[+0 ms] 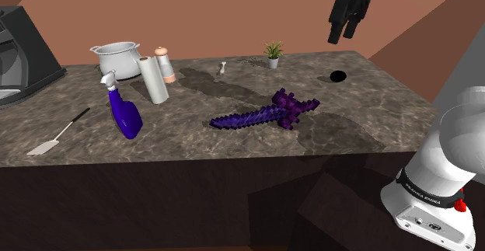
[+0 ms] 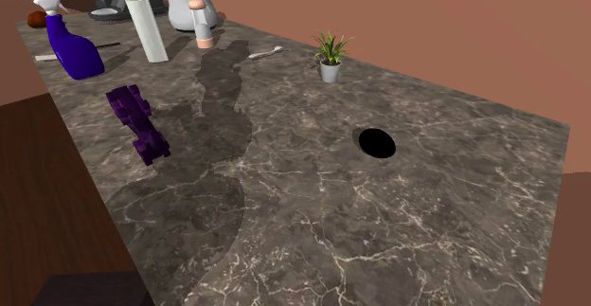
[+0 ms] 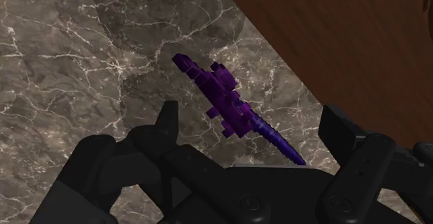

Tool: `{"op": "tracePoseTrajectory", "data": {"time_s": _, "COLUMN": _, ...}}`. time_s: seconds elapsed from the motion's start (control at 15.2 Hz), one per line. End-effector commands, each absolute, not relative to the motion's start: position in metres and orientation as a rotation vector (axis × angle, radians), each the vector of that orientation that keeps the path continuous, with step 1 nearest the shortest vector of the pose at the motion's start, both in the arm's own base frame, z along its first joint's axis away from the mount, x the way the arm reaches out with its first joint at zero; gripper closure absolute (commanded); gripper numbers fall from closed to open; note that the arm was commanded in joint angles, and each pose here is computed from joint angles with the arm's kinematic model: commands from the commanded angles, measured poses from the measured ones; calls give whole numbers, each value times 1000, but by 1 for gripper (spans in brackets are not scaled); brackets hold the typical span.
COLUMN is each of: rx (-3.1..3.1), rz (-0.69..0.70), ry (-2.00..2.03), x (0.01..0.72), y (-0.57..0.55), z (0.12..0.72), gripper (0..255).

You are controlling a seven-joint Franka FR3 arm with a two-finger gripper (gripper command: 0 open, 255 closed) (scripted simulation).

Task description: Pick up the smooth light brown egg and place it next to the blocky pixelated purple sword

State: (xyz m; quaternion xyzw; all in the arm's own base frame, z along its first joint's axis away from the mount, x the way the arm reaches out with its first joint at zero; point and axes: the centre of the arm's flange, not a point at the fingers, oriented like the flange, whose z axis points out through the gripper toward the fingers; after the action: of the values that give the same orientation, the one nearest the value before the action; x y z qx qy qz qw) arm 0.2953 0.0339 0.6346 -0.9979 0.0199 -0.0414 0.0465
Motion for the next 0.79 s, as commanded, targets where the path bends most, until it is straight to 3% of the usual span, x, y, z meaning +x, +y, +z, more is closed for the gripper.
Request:
{"op": "tracePoseTrajectory", "data": {"time_s": 0.0, "rx": -3045, "rz": -126, "ry": 61, "x": 295, "y": 34, "z": 635, "gripper": 0}}
{"op": "tracePoseTrajectory", "data": {"time_s": 0.73, "rx": -3030, "rz": -147, "ry": -52, "x": 306, "y": -95, "z": 564, "gripper": 0}}
